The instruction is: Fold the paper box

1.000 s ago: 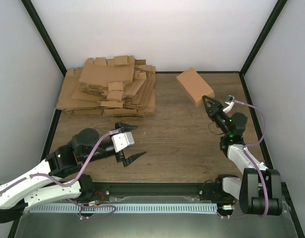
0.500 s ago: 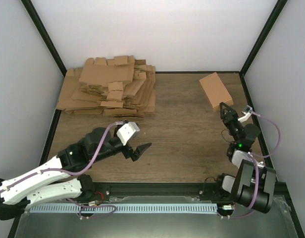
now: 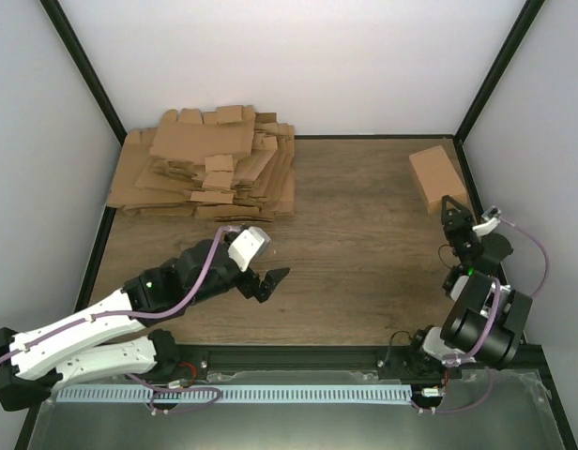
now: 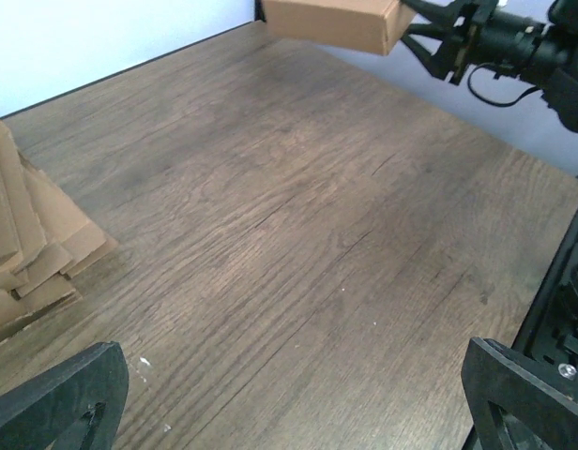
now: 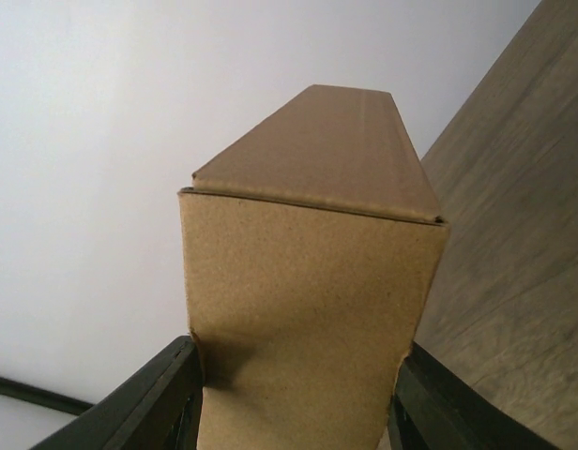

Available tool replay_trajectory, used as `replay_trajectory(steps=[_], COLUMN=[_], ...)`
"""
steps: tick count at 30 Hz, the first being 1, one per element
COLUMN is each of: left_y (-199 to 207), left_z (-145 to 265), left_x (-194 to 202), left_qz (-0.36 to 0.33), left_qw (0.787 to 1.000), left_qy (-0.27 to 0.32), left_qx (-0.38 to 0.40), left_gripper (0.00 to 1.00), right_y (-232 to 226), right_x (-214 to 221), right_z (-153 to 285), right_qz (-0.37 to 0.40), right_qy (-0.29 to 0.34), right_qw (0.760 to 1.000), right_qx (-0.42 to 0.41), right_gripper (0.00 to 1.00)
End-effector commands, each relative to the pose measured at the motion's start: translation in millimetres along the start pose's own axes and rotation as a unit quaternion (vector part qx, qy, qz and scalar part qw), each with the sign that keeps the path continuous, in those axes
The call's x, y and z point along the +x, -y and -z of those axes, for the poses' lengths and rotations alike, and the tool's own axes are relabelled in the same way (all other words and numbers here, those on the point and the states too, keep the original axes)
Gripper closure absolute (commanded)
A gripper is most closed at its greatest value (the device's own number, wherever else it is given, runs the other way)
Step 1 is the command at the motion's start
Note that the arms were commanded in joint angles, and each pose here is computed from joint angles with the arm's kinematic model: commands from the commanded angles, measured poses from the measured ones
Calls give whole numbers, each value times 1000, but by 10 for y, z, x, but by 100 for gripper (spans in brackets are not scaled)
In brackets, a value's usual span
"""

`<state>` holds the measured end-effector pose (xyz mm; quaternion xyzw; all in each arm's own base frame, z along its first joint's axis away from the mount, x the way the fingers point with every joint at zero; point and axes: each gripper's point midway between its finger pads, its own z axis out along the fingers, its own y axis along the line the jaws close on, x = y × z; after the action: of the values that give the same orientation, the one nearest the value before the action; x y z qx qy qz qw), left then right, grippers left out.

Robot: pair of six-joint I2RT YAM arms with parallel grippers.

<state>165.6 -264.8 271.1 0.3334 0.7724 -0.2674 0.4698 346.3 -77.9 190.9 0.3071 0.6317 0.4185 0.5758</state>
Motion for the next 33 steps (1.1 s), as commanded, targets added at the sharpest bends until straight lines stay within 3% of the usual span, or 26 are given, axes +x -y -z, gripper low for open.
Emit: replay_trajectory(steps=[1,7,17,26,33], left_y=[-78,-39,-16,-3,18], left_z=[-37,-127,-188,-323,-412], left_x=[-17,19,-19,13,64], left_qz=[23,39,62,62,63], left_qw=[999,999,998,998,998], left_qy=[4,4,26,15,1], left_qx=[-24,-14,-3,3,12], left_gripper=[0,0,0,0,0], right_y=[-51,100,748,1097,1013], right_x=[-326,-603,-850,-814,-765], right_z=[-62,-193,-707,-1073,-1244], right_qz=[9,-40,-113,-131,-101], right_qy=[35,86,100,112,118], right_qw=[999,996,989,985,988], right_qx=[-5,3,3,14,2], right_gripper=[76,76,73,74,74])
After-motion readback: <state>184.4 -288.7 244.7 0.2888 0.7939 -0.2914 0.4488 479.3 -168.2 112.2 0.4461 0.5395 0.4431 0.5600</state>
